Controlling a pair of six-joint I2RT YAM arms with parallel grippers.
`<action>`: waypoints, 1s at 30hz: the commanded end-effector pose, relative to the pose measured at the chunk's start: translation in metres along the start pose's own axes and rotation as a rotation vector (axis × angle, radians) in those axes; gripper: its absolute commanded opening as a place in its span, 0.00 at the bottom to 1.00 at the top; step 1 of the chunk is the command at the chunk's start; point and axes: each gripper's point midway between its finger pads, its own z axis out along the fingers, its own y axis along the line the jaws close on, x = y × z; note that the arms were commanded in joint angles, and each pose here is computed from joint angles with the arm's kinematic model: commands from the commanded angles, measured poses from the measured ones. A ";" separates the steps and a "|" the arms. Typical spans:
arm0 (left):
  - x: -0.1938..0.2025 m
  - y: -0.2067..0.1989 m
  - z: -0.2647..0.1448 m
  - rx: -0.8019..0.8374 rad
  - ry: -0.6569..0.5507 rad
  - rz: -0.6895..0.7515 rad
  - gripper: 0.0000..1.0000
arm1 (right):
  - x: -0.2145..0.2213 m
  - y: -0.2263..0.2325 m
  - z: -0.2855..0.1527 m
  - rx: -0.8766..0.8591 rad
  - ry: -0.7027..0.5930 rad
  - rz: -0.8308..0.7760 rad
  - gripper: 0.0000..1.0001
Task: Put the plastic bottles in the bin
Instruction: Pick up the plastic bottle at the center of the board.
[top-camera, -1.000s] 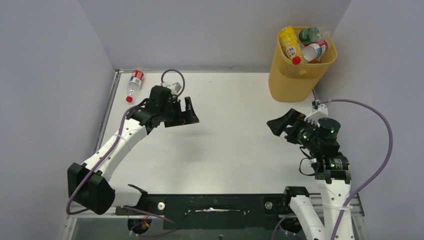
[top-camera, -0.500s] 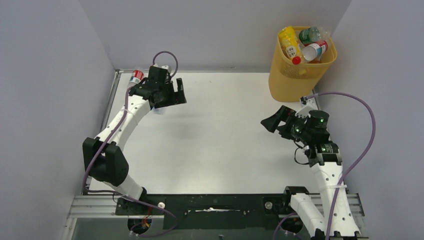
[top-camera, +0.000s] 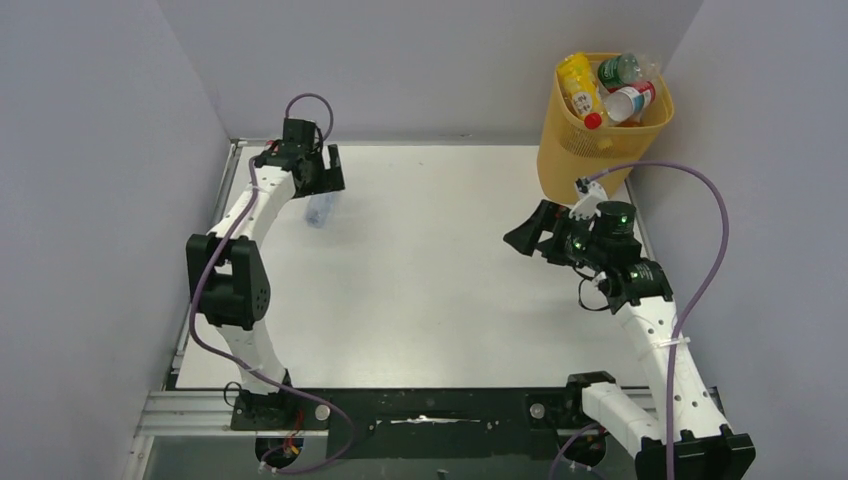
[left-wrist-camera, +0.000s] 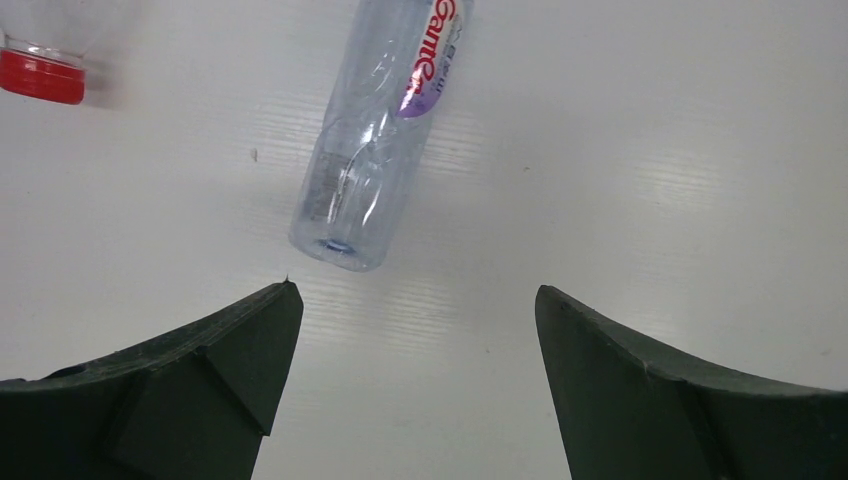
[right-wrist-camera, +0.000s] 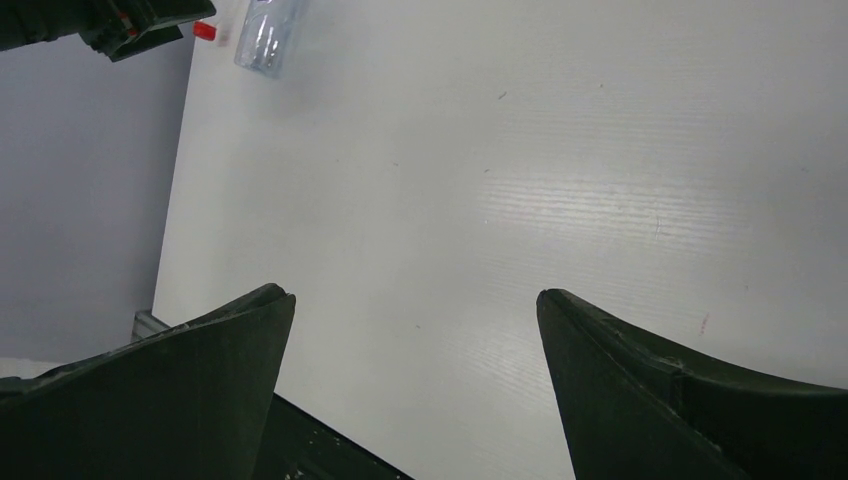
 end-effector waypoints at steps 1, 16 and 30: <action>-0.027 0.025 0.015 -0.076 -0.071 0.046 0.88 | -0.020 0.014 -0.002 -0.019 -0.075 -0.071 0.98; 0.002 0.046 0.067 -0.125 0.033 0.146 0.88 | -0.019 0.000 0.013 0.020 -0.066 -0.056 0.98; 0.032 0.035 0.113 -0.065 0.114 0.127 0.83 | -0.023 -0.004 0.020 0.037 -0.056 -0.044 0.98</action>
